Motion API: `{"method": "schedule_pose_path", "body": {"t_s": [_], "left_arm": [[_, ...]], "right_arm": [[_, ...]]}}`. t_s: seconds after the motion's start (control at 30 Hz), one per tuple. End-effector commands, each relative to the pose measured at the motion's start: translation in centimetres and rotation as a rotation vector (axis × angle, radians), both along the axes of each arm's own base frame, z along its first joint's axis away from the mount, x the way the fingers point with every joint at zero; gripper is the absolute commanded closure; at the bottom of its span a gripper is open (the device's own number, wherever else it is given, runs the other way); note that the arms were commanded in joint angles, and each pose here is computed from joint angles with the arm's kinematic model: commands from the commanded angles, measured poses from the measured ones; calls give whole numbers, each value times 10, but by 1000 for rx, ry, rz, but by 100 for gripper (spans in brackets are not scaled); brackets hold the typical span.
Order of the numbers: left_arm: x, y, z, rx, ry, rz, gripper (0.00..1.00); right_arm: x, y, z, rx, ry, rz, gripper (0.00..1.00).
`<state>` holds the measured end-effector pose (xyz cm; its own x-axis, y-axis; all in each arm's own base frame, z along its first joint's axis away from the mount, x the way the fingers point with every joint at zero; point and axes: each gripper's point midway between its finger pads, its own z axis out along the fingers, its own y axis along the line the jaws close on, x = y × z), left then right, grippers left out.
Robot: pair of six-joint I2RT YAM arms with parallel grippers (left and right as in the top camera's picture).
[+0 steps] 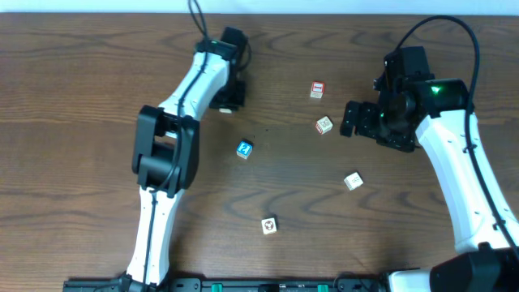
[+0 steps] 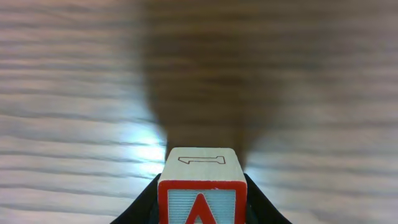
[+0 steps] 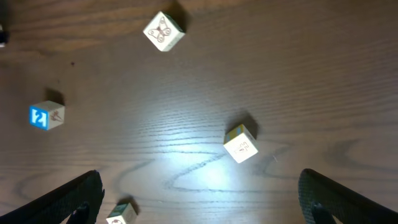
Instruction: Spell out Ai2
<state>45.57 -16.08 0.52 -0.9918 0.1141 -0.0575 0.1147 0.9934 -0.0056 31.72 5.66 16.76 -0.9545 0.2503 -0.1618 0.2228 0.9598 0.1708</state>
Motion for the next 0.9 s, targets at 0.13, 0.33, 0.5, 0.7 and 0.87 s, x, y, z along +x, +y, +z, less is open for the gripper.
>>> {"method": "schedule_pose_path", "body": {"t_s": [0.13, 0.33, 0.5, 0.7, 0.87], "left_arm": [[-28, -18, -7, -12, 98, -26, 89], [-48, -20, -6, 24, 160, 43, 88], [-56, -18, -5, 40, 191, 70, 85], [-58, -16, -5, 61, 191, 65, 66], [-54, -14, -5, 75, 174, 65, 46]], "right_arm": [[0, 1, 3, -24, -7, 2, 1], [0, 1, 3, -24, -5, 2, 1], [-1, 1, 3, -25, 1, 2, 1], [-2, 1, 3, -25, 2, 2, 1], [-2, 1, 3, -25, 2, 2, 1]]}}
